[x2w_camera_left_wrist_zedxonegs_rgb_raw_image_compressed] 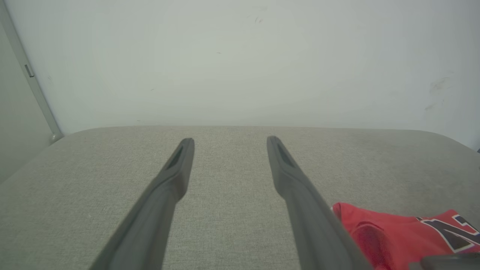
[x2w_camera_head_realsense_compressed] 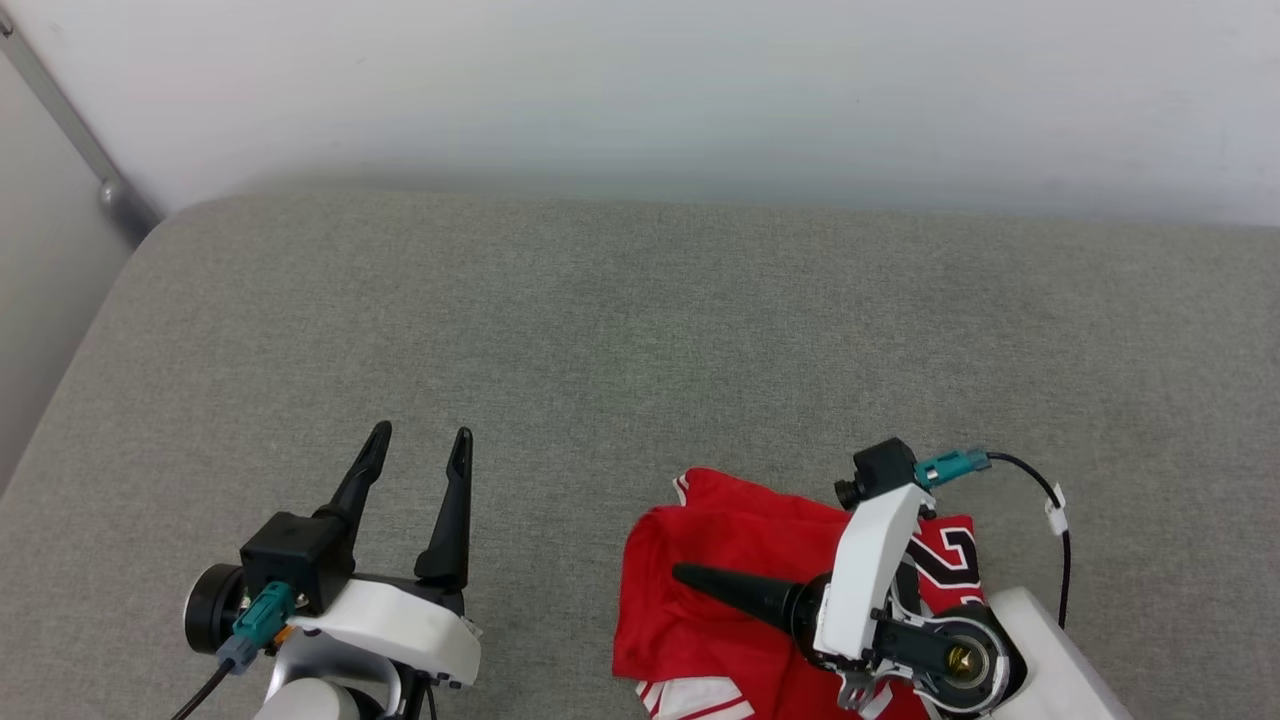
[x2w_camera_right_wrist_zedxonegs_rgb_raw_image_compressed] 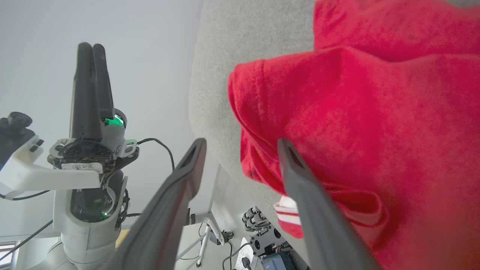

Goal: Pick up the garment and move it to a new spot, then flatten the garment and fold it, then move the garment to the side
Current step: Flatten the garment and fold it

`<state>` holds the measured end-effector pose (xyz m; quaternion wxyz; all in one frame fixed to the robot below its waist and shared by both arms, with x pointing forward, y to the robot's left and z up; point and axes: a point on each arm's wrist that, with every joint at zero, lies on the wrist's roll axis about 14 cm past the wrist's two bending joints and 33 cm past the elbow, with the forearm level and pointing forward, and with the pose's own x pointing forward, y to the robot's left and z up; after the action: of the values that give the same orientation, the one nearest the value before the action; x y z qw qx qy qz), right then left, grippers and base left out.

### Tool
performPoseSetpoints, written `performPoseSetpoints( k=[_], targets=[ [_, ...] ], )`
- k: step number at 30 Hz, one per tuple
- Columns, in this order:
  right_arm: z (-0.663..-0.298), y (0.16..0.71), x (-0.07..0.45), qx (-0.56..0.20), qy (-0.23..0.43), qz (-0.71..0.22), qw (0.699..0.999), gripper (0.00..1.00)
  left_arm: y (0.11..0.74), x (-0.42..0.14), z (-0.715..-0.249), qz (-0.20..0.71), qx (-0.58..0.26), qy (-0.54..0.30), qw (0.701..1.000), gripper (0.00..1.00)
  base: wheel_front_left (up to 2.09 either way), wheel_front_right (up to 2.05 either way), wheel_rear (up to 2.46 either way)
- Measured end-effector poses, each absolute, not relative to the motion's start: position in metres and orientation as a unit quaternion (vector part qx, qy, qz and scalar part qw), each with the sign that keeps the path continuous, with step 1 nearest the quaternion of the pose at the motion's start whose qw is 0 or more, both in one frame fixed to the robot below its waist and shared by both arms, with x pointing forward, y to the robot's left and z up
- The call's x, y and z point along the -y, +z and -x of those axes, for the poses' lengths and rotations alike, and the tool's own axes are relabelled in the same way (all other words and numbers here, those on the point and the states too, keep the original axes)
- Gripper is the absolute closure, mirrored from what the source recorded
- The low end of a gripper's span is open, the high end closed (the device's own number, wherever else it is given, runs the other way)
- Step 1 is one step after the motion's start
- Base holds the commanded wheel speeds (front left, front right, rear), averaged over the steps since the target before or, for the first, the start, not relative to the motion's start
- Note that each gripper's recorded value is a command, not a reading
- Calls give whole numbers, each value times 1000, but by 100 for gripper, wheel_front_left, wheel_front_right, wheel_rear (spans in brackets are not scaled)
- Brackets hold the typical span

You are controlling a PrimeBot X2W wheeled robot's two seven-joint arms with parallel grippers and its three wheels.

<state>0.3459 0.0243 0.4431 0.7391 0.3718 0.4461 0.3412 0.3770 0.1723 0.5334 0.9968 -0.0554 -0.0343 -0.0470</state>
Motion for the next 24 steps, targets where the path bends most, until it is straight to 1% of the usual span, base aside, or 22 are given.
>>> performPoseSetpoints(
  k=[1, 3, 5, 7, 9, 11, 12, 14, 18, 21, 24],
  targets=[
    [-347, 447, -25, -440, 346, -368, 743, 0, 533, -172, -377, 55, 34, -47, 997, 0, 0, 0, 0],
    [-354, 457, -23, -418, 356, -348, 760, 0, 533, -172, -377, 55, 34, -46, 997, 0, 0, 0, 0],
    [-363, 470, -14, -385, 358, -331, 784, 0, 533, -171, -377, 55, 34, -47, 997, 0, 0, 0, 0],
    [-373, 482, -1, -343, 354, -301, 817, 0, 534, -171, -377, 56, 35, -47, 997, 0, 0, 0, 0],
    [-391, 491, 27, -286, 322, -258, 865, 0, 534, -171, -377, 57, 36, -48, 997, 0, 0, 0, 0],
    [-406, 494, 64, -237, 276, -200, 910, 0, 534, -170, -376, 57, 37, -48, 997, 0, 0, 0, 0],
    [-413, 495, 84, -216, 249, -171, 928, 0, 534, -169, -376, 58, 38, -47, 997, 0, 0, 0, 0],
    [-420, 497, 119, -184, 200, -132, 953, 0, 534, -167, -376, 59, 38, -50, 996, 0, 0, 0, 0],
    [-420, 504, 179, -130, 112, -75, 982, 0, 535, -165, -375, 61, 39, -50, 996, 0, 0, 0, 0],
    [-409, 509, 213, -96, 58, -47, 993, 0, 536, -163, -375, 64, 42, -51, 996, 0, 0, 0, 0],
    [-398, 522, 231, -54, 25, -26, 998, 0, 537, -164, -375, 65, 44, -48, 996, 0, 0, 0, 0]
  ],
)
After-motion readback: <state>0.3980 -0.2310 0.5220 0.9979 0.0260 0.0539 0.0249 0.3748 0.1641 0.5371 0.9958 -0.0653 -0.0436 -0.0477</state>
